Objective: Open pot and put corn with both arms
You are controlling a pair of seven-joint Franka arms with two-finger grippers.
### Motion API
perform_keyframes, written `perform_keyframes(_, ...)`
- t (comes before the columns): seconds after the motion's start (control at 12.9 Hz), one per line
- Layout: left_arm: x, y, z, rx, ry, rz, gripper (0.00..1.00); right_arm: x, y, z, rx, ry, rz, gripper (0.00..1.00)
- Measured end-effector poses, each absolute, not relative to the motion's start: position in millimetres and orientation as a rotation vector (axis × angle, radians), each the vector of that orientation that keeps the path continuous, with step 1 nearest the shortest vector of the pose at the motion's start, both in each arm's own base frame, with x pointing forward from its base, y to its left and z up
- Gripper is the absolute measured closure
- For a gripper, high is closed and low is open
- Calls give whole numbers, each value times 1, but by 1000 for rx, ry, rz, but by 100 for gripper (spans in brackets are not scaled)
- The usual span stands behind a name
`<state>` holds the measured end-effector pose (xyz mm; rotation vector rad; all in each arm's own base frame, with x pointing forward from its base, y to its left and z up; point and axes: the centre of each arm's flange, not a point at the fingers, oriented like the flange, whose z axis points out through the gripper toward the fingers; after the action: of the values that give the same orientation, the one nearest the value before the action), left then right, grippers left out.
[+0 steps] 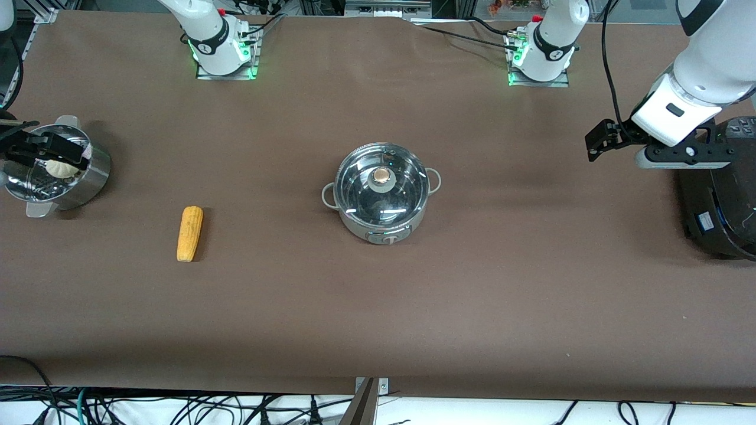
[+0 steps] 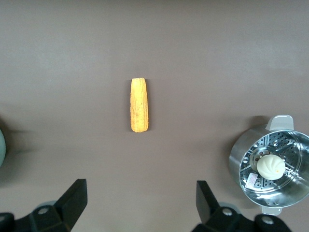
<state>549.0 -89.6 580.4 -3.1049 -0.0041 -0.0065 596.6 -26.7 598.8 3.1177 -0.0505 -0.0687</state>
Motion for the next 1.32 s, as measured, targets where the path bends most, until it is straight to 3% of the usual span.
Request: perform_keyframes(1.32, 547, -92, 581, -3099, 6, 76, 0, 597, -28, 599, 3111, -51, -67, 0)
